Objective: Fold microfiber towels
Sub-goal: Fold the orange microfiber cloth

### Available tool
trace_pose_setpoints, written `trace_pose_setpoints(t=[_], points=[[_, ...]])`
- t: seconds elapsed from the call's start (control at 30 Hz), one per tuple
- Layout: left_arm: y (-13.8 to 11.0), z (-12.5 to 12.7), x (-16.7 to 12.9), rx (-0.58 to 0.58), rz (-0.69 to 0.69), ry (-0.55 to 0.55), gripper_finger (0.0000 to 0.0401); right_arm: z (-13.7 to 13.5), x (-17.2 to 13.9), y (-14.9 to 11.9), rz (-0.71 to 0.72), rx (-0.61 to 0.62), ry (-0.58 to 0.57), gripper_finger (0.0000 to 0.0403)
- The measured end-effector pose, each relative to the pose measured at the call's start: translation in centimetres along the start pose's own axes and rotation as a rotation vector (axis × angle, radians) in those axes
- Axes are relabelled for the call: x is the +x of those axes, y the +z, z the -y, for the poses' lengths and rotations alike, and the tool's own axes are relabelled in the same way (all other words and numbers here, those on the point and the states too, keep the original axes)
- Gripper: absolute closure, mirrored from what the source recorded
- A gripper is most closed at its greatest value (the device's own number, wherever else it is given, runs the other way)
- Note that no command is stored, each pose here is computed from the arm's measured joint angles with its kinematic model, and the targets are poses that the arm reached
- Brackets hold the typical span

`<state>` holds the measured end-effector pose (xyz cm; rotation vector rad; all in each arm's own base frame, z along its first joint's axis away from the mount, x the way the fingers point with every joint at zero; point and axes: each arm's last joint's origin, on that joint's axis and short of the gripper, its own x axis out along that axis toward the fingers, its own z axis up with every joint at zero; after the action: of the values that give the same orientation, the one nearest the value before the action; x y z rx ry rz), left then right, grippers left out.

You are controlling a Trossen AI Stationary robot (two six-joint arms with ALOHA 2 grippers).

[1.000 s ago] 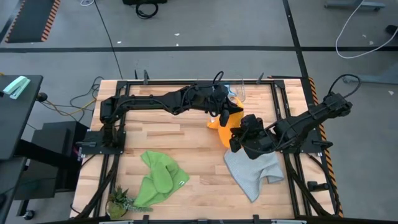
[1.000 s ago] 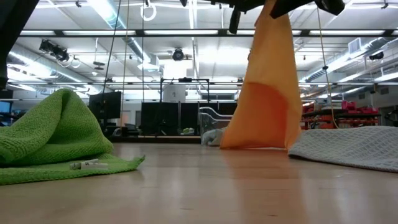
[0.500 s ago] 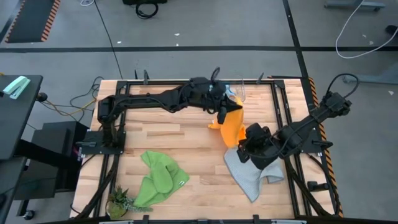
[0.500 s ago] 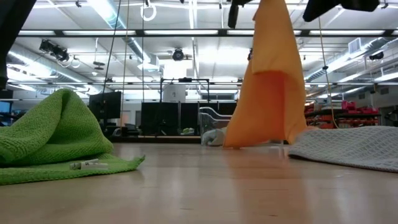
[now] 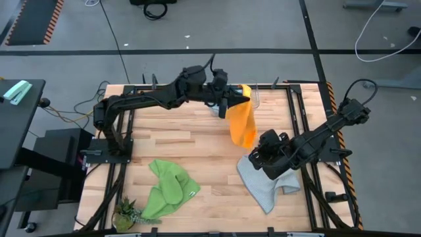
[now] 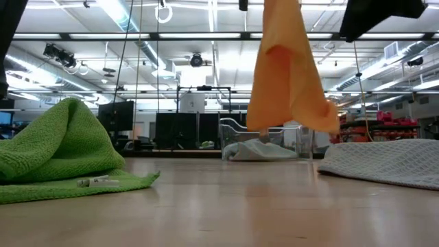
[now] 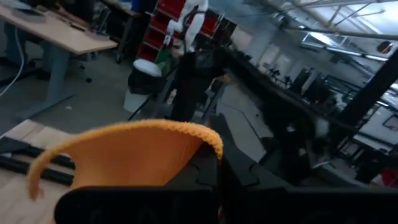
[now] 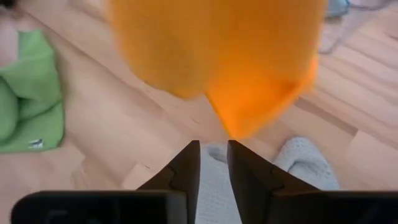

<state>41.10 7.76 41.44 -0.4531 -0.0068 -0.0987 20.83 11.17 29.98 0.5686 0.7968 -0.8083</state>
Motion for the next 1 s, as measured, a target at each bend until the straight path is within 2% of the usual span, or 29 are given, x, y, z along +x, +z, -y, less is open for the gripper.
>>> trace_pose_setpoints(t=[0.23,0.47,0.67,0.87,1.0], points=[[1.1,0.5,-1.0,-0.004,0.024,-0.006,0.0398,0.5,3.0,-1.5,-0.015,0.031,-0.021,0.0309],[1.9,1.2,-1.9,-0.018,0.030,-0.041,0.0398,-0.1,6.7,-1.8,-0.050,0.097,0.109,0.0309],[2.5,1.8,-2.6,-0.033,0.038,-0.056,0.0398,1.7,6.6,-2.0,-0.054,0.140,0.125,0.0309],[2.8,1.9,-2.8,-0.033,0.046,-0.061,0.0398,2.9,5.8,-1.5,0.035,0.238,0.290,0.0312],[2.8,1.9,-2.8,-0.033,0.050,-0.063,0.0399,2.9,5.7,-1.0,0.076,0.210,0.300,0.0315]])
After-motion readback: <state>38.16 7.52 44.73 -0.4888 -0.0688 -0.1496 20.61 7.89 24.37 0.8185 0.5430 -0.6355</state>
